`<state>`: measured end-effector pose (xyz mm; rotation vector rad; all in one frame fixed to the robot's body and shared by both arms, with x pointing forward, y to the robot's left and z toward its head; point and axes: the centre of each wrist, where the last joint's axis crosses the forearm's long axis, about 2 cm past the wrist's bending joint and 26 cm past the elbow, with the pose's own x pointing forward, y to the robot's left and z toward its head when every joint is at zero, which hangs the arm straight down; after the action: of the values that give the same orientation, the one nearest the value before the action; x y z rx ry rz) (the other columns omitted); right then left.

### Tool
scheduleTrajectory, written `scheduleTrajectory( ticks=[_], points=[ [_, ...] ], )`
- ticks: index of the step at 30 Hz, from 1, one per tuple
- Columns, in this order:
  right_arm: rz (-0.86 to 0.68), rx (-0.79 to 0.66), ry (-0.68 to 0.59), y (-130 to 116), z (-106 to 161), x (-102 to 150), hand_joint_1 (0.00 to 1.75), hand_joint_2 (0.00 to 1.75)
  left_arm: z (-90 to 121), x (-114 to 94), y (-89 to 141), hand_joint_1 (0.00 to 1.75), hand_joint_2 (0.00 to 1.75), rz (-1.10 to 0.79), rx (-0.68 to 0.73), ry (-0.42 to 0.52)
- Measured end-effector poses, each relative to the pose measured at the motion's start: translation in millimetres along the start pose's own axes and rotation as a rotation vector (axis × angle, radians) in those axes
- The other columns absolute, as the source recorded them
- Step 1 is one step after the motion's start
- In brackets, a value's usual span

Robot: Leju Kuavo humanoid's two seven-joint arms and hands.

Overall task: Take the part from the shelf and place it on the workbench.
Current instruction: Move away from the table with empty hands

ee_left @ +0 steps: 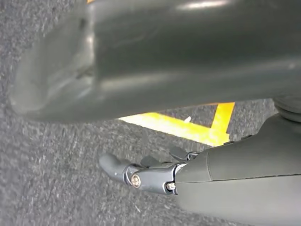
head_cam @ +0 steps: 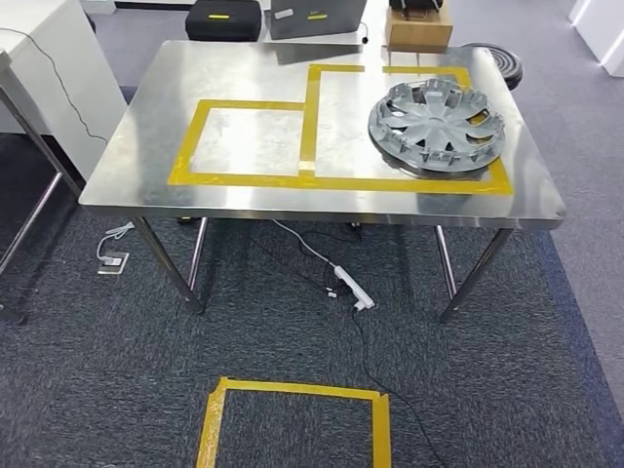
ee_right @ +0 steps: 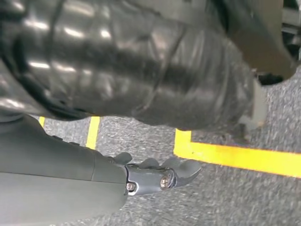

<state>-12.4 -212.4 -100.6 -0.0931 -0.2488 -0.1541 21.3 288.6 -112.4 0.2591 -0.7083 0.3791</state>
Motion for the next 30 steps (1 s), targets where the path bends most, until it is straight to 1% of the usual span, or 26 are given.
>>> scheduleTrajectory(
  ticks=[24, 28, 30],
  points=[
    [-0.024, -0.016, -0.026, -3.5, -1.4, 2.3, 0.0, 0.0, 0.8, -0.6, -1.8, 0.0, 0.0, 0.022, -0.002, 0.001],
    [-0.02, -0.022, -0.028, -3.2, -1.8, 3.8, 0.0, 1.75, -0.7, 1.3, -2.2, 0.0, 1.75, 0.022, -0.003, -0.005],
    [-0.007, -0.029, -0.036, -3.4, -1.9, 4.4, 0.0, 1.75, 0.7, -0.4, -2.1, 0.0, 1.75, 0.015, -0.009, 0.0]
  ],
)
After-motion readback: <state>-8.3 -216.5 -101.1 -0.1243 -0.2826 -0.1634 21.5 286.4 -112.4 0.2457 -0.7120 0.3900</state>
